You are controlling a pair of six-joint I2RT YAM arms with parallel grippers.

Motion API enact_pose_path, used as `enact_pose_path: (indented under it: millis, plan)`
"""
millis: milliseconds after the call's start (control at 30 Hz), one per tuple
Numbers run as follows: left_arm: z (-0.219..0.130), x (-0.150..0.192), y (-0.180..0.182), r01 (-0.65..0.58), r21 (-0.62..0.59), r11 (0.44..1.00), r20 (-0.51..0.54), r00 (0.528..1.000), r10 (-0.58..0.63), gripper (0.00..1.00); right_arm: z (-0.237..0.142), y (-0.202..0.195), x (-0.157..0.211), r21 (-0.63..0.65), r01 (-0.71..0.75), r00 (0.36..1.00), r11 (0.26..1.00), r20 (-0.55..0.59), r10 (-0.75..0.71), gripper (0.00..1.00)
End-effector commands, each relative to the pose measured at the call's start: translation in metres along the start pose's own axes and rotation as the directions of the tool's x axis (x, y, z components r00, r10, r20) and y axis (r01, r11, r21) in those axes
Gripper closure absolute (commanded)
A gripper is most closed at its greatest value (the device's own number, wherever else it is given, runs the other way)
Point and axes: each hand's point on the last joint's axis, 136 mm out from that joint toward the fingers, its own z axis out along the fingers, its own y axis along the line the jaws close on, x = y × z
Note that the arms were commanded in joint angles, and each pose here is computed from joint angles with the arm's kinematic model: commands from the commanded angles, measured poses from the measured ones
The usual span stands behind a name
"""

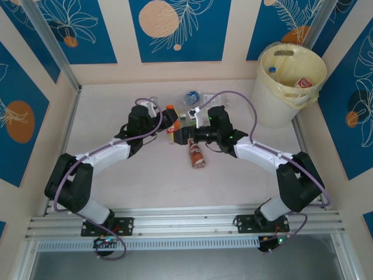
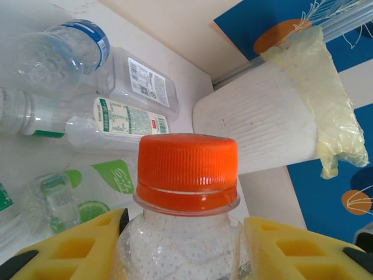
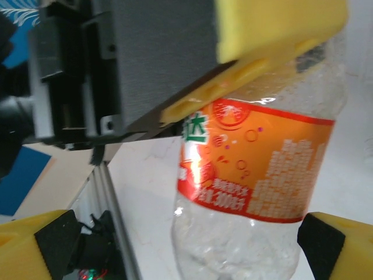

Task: Put the plastic bottles in the bin

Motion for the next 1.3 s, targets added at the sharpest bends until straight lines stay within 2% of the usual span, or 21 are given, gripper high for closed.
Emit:
enact_pose_path:
  millis: [0, 167, 200, 267, 367, 500, 533, 633, 667, 733, 867, 1000, 1167, 1267]
  plan:
    - [0.003, -0.005, -0.032, 0.005, 0.123, 0.992, 0.002, 1.0, -0.005, 0.63, 0.017, -0.01, -0.003, 0.058, 0.02, 0.999, 0.998, 0.038, -0.022, 0.01]
    - [0.004, 0.0, -0.028, 0.021, 0.119, 0.993, -0.014, 1.0, -0.019, 0.63, 0.034, -0.01, -0.001, 0.051, 0.051, 0.996, 0.997, 0.065, -0.054, 0.0]
    - [0.005, 0.0, -0.026, 0.023, 0.115, 0.993, -0.012, 1.0, -0.022, 0.63, 0.039, -0.011, 0.0, 0.061, 0.063, 0.996, 0.996, 0.066, -0.067, 0.03]
    - [0.005, 0.0, -0.023, 0.03, 0.106, 0.994, -0.01, 1.0, -0.029, 0.62, 0.045, -0.009, 0.0, 0.071, 0.079, 0.994, 0.994, 0.066, -0.083, 0.1]
    - [0.005, 0.001, -0.023, 0.028, 0.102, 0.994, -0.014, 1.0, -0.026, 0.59, 0.047, -0.012, -0.002, 0.1, 0.078, 0.993, 0.992, 0.075, -0.086, 0.3]
    - [0.003, 0.001, -0.02, 0.027, 0.082, 0.996, -0.016, 1.0, -0.026, 0.54, 0.042, -0.012, -0.002, 0.111, 0.103, 0.991, 0.988, 0.076, -0.112, 0.47]
    - [0.002, 0.001, -0.02, 0.03, 0.078, 0.997, -0.016, 0.999, -0.029, 0.49, 0.04, -0.012, -0.002, 0.113, 0.112, 0.99, 0.987, 0.075, -0.121, 0.5]
    - [-0.001, 0.001, -0.022, 0.034, 0.082, 0.996, -0.021, 0.999, -0.032, 0.13, 0.033, -0.014, 0.0, 0.124, 0.118, 0.99, 0.985, 0.069, -0.127, 0.56]
    - [-0.002, 0.0, -0.024, 0.031, 0.089, 0.996, -0.021, 0.999, -0.03, 0.04, 0.03, -0.016, 0.0, 0.133, 0.116, 0.989, 0.984, 0.072, -0.127, 0.57]
    - [-0.007, -0.003, -0.026, 0.03, 0.093, 0.995, -0.016, 0.999, -0.029, 0.0, 0.021, -0.021, 0.002, 0.158, 0.114, 0.99, 0.981, 0.07, -0.126, 0.57]
    - [-0.028, -0.02, -0.03, 0.026, 0.081, 0.996, 0.055, 0.998, -0.03, 0.0, -0.004, -0.045, 0.007, 0.268, 0.111, 0.991, 0.957, 0.045, -0.128, 0.59]
    - [-0.055, -0.032, -0.032, -0.074, 0.024, 0.997, 0.148, 0.987, 0.07, 0.0, -0.045, -0.062, -0.005, 0.386, 0.133, 0.985, 0.913, 0.052, -0.165, 0.6]
    - [-0.081, -0.035, 0.016, -0.107, -0.23, 0.967, 0.223, 0.962, 0.16, 0.0, -0.122, -0.083, -0.051, 0.564, 0.078, 0.96, 0.822, 0.181, -0.215, 0.6]
    - [-0.083, -0.027, 0.038, -0.085, -0.289, 0.954, 0.212, 0.966, 0.15, 0.0, -0.177, -0.1, -0.086, 0.667, -0.041, 0.924, 0.744, 0.308, -0.225, 0.59]
